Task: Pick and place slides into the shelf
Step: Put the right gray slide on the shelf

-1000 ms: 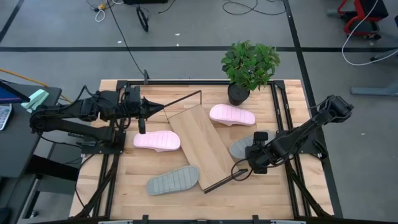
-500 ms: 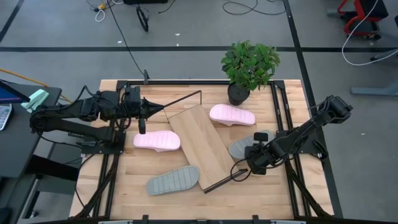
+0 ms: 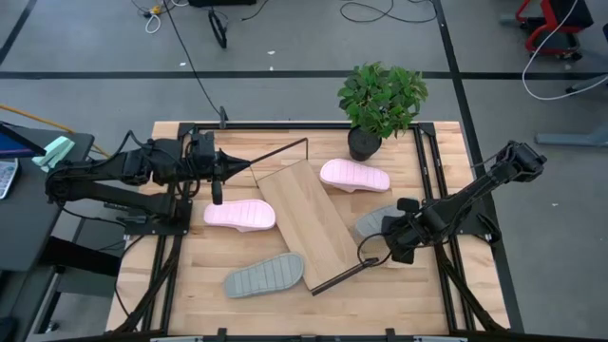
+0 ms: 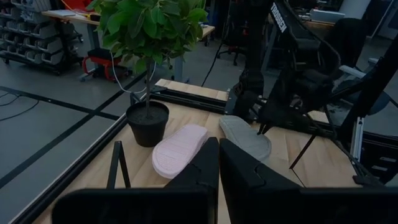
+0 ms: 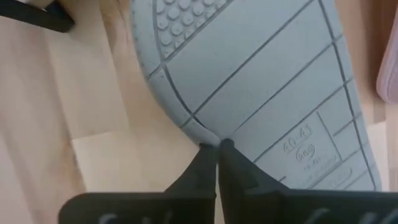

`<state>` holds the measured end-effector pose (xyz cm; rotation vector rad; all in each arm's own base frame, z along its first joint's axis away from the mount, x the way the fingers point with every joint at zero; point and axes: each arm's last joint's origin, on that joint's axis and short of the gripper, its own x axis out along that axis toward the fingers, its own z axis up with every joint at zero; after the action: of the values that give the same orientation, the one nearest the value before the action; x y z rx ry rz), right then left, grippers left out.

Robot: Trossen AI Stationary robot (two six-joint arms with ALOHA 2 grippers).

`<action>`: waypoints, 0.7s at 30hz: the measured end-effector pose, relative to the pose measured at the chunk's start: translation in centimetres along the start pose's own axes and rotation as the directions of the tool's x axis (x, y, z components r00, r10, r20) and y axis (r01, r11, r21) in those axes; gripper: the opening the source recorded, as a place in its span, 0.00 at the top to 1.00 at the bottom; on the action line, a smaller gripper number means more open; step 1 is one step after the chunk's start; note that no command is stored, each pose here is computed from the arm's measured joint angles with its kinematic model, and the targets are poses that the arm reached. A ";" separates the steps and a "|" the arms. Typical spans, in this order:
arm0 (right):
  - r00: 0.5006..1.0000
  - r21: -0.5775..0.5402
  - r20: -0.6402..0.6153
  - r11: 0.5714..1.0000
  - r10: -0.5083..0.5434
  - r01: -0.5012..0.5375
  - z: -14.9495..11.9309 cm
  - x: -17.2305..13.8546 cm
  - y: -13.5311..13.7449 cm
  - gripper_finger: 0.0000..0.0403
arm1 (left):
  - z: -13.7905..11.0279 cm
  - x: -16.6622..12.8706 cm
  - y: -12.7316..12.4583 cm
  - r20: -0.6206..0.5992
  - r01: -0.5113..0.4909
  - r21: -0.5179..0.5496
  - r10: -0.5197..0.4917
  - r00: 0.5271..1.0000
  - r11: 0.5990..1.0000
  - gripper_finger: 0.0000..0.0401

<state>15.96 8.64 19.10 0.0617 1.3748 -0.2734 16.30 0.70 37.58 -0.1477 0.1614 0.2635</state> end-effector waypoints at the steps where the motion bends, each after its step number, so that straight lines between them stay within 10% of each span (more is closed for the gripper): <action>1: 1.000 0.013 0.004 1.000 0.010 -0.011 -0.1 -0.3 -0.2 0.99 | 0.0 0.0 0.0 0.000 0.000 0.000 0.000 1.000 1.000 0.97; 21: 0.992 -0.019 0.088 0.995 0.095 -0.094 0.2 -6.8 -1.9 0.97 | -0.1 0.0 0.1 -0.005 -0.019 0.004 0.019 1.000 1.000 0.97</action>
<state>14.62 7.86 25.93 0.1013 1.2814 -0.1844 16.27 0.75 37.51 -0.1429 0.1680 0.2821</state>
